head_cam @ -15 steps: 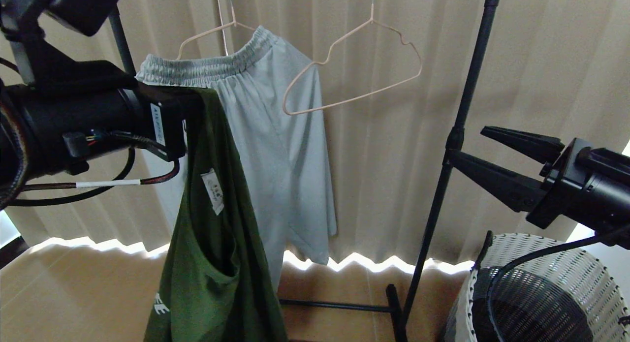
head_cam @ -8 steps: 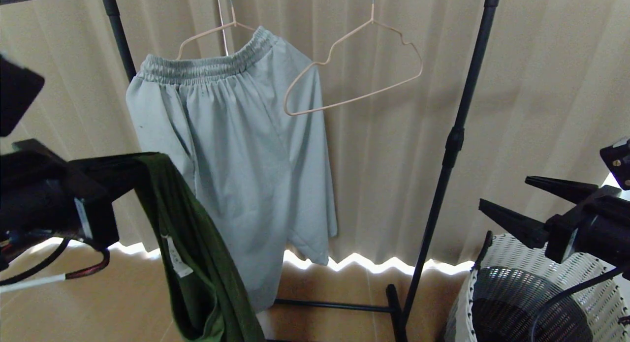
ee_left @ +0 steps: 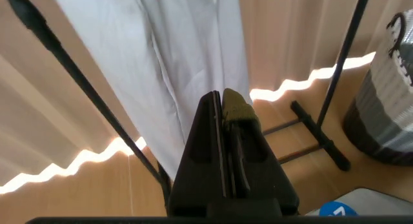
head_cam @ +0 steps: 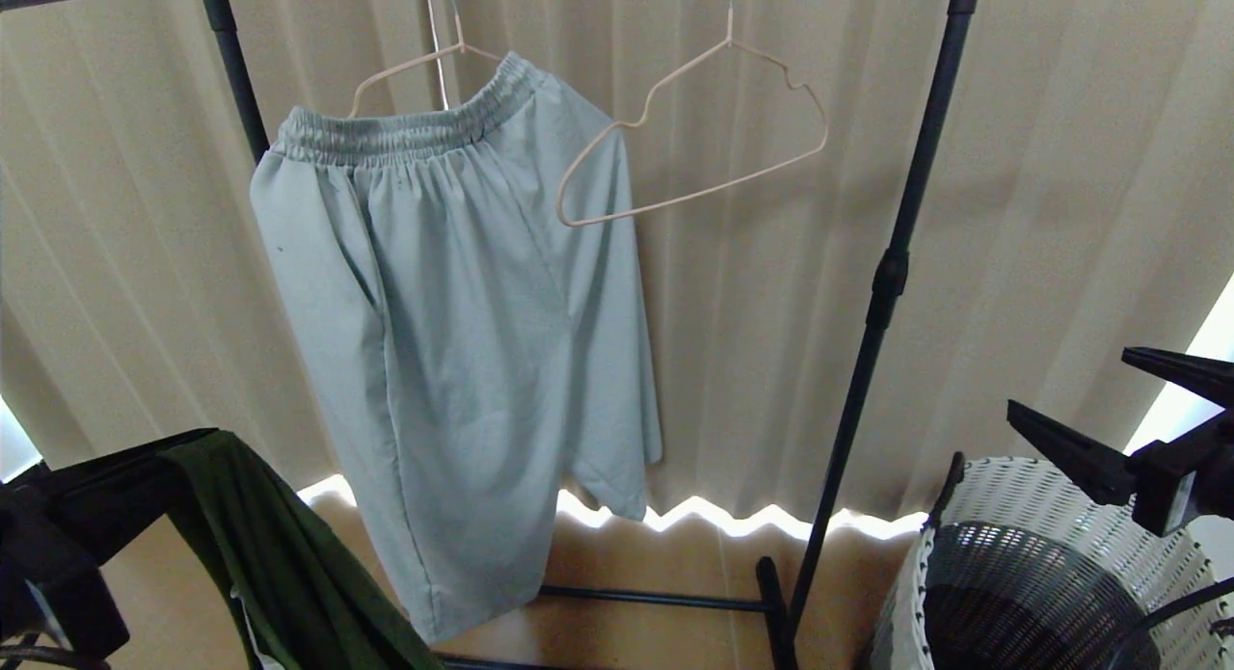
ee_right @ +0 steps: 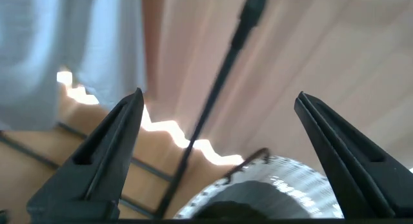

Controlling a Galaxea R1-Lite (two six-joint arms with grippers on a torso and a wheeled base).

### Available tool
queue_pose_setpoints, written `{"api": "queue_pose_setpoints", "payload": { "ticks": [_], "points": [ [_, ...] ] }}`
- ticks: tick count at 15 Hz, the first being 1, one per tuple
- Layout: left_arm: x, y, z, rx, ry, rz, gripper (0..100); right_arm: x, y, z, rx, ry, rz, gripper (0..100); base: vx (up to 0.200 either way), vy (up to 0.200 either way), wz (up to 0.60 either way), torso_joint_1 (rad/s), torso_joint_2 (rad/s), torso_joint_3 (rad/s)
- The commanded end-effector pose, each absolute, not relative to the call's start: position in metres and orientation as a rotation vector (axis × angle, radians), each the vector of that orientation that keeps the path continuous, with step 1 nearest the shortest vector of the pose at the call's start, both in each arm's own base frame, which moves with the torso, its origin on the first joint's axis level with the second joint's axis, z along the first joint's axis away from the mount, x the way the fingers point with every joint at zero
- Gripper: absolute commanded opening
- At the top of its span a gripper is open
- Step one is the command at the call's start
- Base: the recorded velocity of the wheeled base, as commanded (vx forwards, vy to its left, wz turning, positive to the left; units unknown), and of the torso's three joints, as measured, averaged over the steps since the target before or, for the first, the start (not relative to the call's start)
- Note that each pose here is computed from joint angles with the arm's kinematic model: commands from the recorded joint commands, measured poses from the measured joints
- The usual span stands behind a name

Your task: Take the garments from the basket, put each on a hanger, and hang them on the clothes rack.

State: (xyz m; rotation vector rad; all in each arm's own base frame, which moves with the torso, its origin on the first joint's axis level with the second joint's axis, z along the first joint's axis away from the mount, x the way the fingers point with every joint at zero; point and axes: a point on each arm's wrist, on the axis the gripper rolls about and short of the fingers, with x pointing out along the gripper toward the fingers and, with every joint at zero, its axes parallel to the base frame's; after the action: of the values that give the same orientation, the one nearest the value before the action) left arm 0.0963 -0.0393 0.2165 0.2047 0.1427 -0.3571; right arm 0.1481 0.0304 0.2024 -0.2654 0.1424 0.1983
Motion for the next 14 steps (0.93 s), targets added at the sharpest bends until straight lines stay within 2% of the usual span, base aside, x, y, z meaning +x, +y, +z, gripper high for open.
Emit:
{"api": "queue_pose_setpoints", "payload": {
  "ticks": [1, 14],
  "points": [
    [0.093, -0.0358, 0.216, 0.199, 0.134, -0.337, 0, 0.146, 0.0254, 0.202, -0.265, 0.138, 0.167, 100, 0.0, 0.0, 0.0, 0.0, 0.0, 0.0],
    [0.0965, -0.0373, 0.2119, 0.208, 0.159, -0.339, 0, 0.14, 0.0241, 0.1995, -0.219, 0.12, 0.168, 100, 0.0, 0.0, 0.0, 0.0, 0.0, 0.0]
  ]
}}
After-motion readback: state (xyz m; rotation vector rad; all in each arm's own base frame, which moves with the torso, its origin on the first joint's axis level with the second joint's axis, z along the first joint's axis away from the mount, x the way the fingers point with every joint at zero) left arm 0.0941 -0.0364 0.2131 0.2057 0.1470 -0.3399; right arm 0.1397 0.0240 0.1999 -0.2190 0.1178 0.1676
